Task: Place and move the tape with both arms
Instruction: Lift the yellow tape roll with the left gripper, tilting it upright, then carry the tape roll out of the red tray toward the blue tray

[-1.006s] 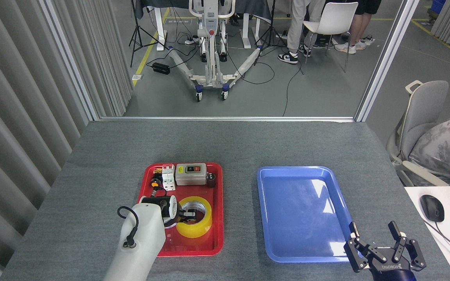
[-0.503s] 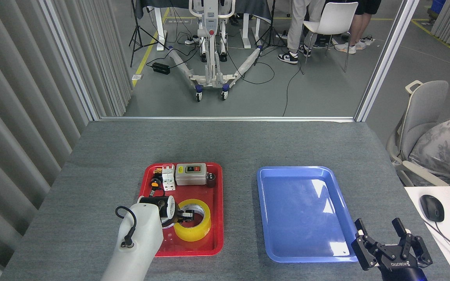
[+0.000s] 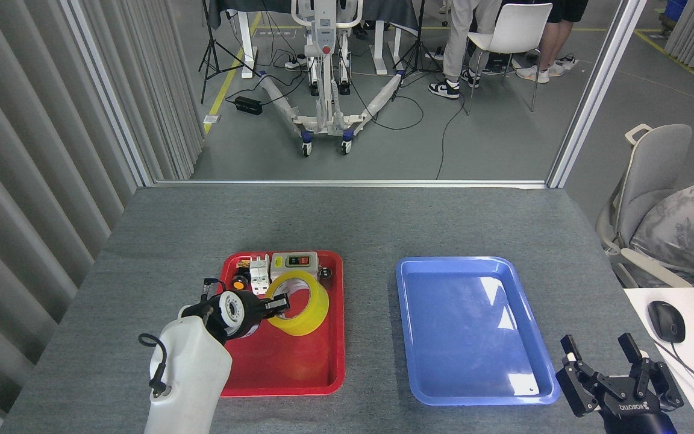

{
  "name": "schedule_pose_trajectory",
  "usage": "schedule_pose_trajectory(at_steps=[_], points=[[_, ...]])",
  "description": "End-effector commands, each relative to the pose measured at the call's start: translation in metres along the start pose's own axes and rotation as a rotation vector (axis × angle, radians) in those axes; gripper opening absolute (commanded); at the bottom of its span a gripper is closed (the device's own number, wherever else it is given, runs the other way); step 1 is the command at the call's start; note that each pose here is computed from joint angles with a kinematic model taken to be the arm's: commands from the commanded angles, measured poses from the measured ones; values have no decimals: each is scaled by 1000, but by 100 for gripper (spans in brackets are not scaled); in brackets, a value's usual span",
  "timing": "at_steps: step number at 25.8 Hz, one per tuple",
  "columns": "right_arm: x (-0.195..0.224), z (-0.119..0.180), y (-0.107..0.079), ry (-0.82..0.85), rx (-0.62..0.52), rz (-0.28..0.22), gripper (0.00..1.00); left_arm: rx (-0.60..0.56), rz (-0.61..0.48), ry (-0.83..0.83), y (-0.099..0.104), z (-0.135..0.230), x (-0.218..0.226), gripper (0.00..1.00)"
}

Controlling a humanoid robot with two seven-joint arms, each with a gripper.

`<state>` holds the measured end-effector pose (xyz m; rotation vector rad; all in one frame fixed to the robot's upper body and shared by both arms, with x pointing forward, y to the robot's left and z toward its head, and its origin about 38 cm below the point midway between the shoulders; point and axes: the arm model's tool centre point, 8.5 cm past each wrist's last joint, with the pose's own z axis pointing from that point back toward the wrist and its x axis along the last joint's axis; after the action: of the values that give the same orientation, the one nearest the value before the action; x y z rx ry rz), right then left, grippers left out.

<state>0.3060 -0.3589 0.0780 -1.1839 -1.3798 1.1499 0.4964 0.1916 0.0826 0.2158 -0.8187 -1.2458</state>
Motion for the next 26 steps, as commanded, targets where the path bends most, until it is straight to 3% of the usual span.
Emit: schedule_pose_trajectory(at_steps=[1, 4, 8, 12, 17, 24, 26], points=[[0, 1, 0, 0, 3, 2, 100, 128, 198, -228, 10, 24, -9, 0], [0, 2, 1, -1, 5, 1, 100, 121, 261, -459, -5, 38, -18, 0], [-1, 5, -1, -20, -3, 21, 100, 84, 323, -648, -27, 57, -28, 0], [-12, 4, -22, -146, -46, 129, 100, 42, 364, -837, -50, 84, -25, 0], [-8, 8, -35, -439, 7, 232, 99, 10, 284, -878, -97, 93, -3, 0], [6, 15, -47, -686, 38, 307, 99, 7, 220, -763, -137, 73, 17, 0], [15, 18, -45, -733, 49, 298, 99, 21, 225, -764, -139, 71, 24, 0]])
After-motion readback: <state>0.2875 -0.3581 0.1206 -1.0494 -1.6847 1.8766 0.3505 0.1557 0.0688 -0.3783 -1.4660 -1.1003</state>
